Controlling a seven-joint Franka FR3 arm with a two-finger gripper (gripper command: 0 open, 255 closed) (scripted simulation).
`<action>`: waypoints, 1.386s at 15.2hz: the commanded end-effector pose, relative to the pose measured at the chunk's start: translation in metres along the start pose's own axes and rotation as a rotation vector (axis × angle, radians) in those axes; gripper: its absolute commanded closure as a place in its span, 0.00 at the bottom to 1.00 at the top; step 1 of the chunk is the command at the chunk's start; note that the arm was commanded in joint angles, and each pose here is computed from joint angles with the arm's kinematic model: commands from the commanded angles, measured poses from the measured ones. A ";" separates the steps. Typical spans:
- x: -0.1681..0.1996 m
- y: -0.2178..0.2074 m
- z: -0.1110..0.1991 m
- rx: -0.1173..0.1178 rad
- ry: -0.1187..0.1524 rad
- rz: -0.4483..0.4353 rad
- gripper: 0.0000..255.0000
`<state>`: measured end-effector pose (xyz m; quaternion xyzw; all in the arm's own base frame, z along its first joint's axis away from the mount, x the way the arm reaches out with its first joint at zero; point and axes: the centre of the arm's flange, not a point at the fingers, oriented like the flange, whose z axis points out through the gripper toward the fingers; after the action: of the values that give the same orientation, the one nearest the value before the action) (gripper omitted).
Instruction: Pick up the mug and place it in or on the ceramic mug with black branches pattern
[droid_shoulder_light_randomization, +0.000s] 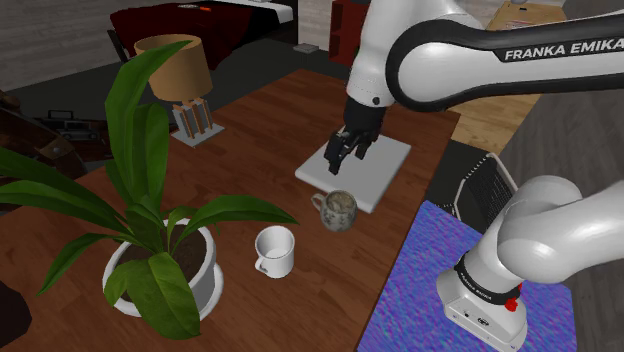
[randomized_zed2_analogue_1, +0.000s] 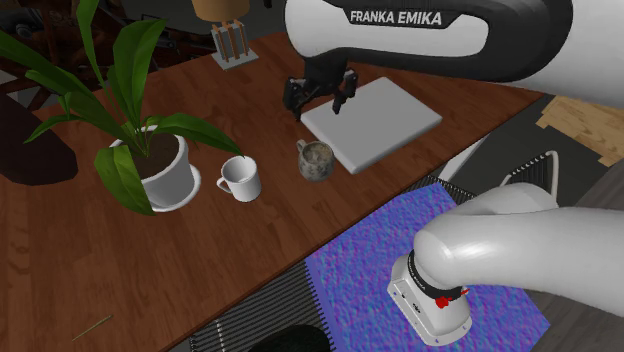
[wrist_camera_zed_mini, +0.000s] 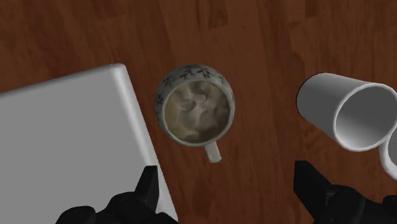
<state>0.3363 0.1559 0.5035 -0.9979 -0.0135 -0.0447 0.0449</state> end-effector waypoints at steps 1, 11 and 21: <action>0.002 -0.022 0.014 -0.002 -0.004 0.000 0.00; 0.008 -0.123 0.103 -0.020 -0.029 -0.002 0.00; 0.008 -0.152 0.162 -0.025 -0.037 -0.002 0.00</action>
<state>0.3529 0.3211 0.3632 -0.9990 -0.0149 -0.0262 0.0318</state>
